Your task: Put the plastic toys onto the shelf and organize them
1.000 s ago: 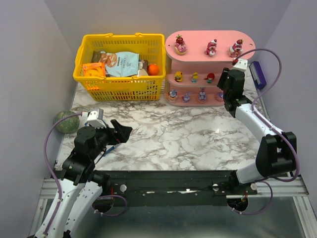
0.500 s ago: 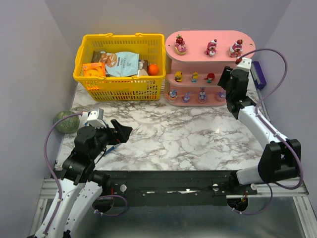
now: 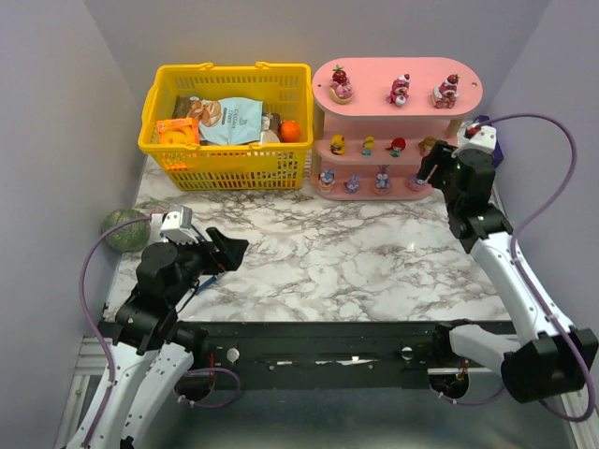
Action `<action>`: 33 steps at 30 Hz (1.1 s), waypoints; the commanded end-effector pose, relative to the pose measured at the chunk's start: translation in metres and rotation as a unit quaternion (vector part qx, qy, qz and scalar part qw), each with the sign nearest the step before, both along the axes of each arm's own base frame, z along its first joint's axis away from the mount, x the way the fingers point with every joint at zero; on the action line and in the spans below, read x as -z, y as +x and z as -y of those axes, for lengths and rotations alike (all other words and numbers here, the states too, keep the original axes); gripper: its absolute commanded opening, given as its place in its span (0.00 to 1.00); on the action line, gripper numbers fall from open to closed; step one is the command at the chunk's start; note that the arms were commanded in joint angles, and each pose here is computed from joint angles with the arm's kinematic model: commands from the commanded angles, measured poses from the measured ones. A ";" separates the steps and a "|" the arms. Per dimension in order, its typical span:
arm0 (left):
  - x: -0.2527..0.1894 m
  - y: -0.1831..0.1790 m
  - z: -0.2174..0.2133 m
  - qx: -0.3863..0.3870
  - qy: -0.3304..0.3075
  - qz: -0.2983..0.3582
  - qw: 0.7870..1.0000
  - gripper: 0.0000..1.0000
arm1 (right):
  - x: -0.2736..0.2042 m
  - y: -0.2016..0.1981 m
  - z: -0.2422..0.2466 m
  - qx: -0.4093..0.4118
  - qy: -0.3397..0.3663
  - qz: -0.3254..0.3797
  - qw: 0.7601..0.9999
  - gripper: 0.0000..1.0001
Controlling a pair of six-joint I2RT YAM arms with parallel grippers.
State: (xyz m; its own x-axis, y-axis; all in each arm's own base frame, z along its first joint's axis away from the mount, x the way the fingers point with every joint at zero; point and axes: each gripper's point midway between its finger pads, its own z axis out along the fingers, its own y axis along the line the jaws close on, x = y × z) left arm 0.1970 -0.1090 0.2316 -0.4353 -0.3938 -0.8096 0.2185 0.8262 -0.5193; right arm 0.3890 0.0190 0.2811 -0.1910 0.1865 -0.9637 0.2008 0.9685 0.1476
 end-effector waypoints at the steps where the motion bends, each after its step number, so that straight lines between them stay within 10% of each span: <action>1: -0.005 0.000 -0.009 -0.024 -0.002 0.012 1.000 0.99 | 0.027 -0.046 -0.025 -0.063 0.076 -0.056 0.994 0.74; 11: 0.002 0.002 -0.013 -0.041 0.004 -0.009 0.999 0.99 | 0.055 -0.132 -0.059 -0.167 0.159 -0.064 0.971 0.77; 33: 0.011 0.008 -0.024 -0.092 0.001 -0.047 0.995 0.99 | 0.051 -0.206 -0.027 -0.093 0.194 -0.029 0.976 0.79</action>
State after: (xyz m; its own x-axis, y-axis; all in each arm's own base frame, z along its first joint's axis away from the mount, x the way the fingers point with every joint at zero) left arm 0.2045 -0.0906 0.2118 -0.4536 -0.4573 -0.7649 0.0408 0.8467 -0.5305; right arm 0.1898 0.0530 0.2318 -0.3091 0.4772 -0.8226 0.0021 0.8653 0.5012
